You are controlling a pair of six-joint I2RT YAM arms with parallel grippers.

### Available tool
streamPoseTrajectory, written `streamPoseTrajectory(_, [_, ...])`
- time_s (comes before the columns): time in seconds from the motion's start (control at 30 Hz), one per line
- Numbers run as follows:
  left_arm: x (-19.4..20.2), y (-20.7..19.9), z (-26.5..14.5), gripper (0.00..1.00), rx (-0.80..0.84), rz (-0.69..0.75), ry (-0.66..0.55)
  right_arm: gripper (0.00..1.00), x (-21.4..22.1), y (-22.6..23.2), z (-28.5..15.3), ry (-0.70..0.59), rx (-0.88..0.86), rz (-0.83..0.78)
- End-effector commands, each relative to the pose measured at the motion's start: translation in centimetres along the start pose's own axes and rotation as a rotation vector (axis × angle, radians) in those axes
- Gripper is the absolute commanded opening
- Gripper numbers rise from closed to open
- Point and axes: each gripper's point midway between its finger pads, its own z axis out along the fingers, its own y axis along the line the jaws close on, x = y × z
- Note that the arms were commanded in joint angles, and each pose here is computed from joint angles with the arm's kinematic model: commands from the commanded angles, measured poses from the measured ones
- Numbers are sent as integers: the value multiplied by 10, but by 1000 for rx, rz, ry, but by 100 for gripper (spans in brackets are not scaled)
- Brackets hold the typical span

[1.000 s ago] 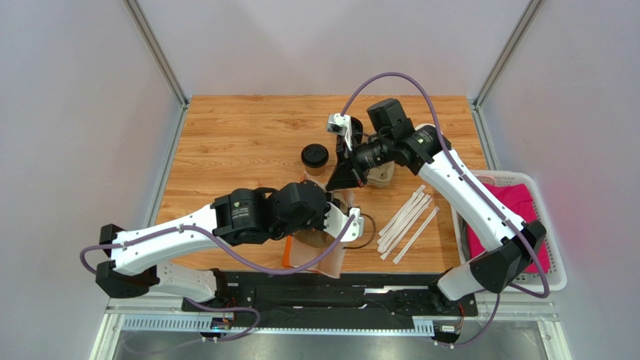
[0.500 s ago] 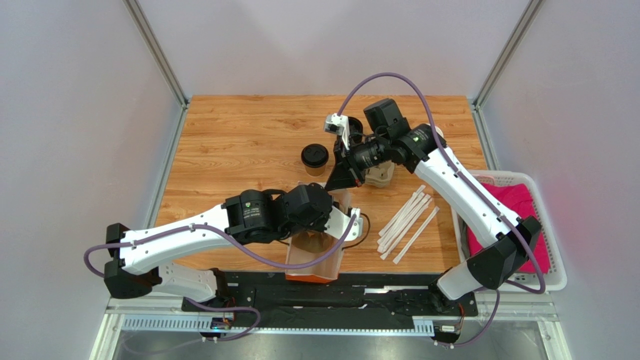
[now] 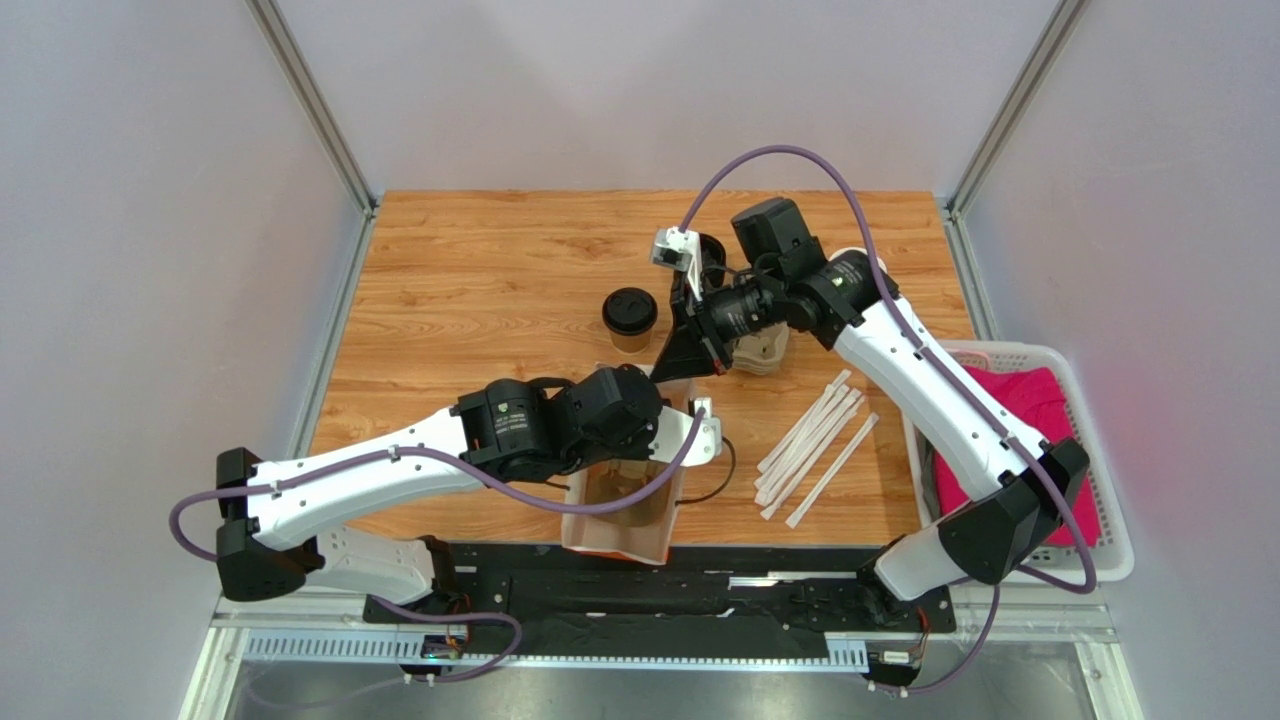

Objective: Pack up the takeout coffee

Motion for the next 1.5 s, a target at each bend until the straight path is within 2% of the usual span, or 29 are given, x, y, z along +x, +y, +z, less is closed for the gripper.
streamPoseTrajectory(0.0, [7, -18, -2, 0, 67, -38, -24, 0, -18, 13, -7, -66, -27, -70])
streamPoseTrajectory(0.33, [19, -43, 11, 0, 160, -69, 59, 0, -17, 14, -6, -67, -35, -98])
streamPoseTrajectory(0.6, [24, -49, 17, 1, 170, -73, 87, 0, -14, 15, -5, -62, -57, -114])
streamPoseTrajectory(0.67, [25, -50, 19, 5, 171, -73, 94, 0, -13, 15, -4, -60, -61, -114])
streamPoseTrajectory(0.83, [19, -42, 17, 33, 158, -75, 90, 0, -9, 16, -4, -53, -72, -114])
streamPoseTrajectory(0.87, [17, -40, 15, 35, 154, -78, 82, 0, -9, 16, -4, -52, -72, -119])
streamPoseTrajectory(0.9, [13, -36, 14, 41, 147, -84, 70, 0, -8, 15, -4, -51, -69, -119])
streamPoseTrajectory(1.03, [5, -27, 6, 42, 121, -101, 41, 0, -6, 16, -4, -48, -68, -126])
streamPoseTrajectory(1.07, [4, -25, 5, 49, 117, -104, 33, 0, -6, 15, -4, -48, -66, -126])
streamPoseTrajectory(1.27, [-4, -18, -3, 57, 96, -131, -18, 0, -5, 11, -3, -41, -55, -126])
streamPoseTrajectory(1.47, [-19, -7, -19, 58, 77, -155, -110, 0, -3, 8, -1, -33, -47, -120])
